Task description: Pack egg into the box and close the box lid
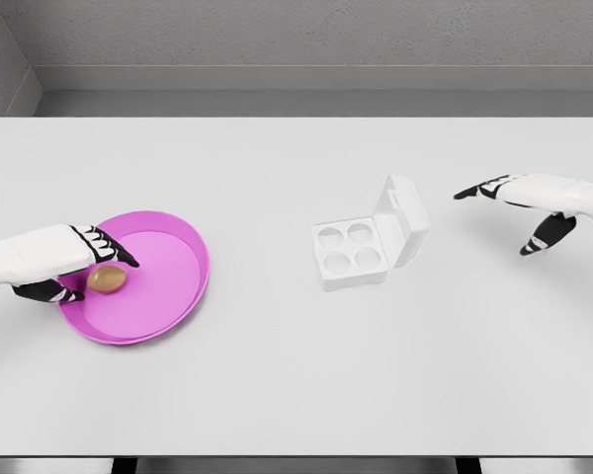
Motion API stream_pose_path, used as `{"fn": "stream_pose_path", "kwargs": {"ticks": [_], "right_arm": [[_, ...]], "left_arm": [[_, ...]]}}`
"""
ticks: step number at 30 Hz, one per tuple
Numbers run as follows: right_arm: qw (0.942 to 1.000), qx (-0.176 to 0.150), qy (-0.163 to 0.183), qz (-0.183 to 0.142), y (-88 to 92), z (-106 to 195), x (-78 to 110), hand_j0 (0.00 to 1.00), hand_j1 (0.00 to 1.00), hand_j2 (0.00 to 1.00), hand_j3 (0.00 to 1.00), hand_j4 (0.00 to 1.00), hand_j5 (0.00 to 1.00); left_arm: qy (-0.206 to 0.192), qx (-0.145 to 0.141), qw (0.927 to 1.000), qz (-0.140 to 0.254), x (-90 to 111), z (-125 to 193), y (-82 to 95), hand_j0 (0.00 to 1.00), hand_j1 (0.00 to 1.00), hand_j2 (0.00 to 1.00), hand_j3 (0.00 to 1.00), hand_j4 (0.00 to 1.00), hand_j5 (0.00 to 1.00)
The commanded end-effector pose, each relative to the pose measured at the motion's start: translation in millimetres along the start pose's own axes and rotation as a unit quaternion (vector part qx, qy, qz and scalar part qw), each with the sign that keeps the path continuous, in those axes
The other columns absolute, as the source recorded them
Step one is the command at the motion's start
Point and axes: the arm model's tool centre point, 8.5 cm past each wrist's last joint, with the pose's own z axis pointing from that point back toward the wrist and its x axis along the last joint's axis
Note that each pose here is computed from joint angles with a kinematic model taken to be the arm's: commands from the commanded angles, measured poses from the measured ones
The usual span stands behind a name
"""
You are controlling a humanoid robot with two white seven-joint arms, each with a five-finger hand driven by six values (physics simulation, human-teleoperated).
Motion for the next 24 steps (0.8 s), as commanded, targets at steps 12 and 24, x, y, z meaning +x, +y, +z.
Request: {"fn": "stream_pose_path", "kwargs": {"ticks": [12, 24], "right_arm": [[1.0, -0.002, 0.002, -0.004, -0.1, 1, -1.8, 1.0, 1.0, 1.0, 1.0, 1.0, 1.0], [0.9999, 0.0, 0.012, -0.001, -1.0, 9, -6.9, 1.0, 1.0, 1.0, 1.0, 1.0, 1.0]], "left_arm": [[0.007, 0.007, 0.9997, 0.023, -6, -6, -9.0, 0.83, 0.83, 0.83, 0.83, 0.83, 0.83], [0.002, 0.013, 0.9995, 0.028, -4, -11, -10.5, 0.83, 0.83, 0.83, 0.83, 0.83, 0.83]]}}
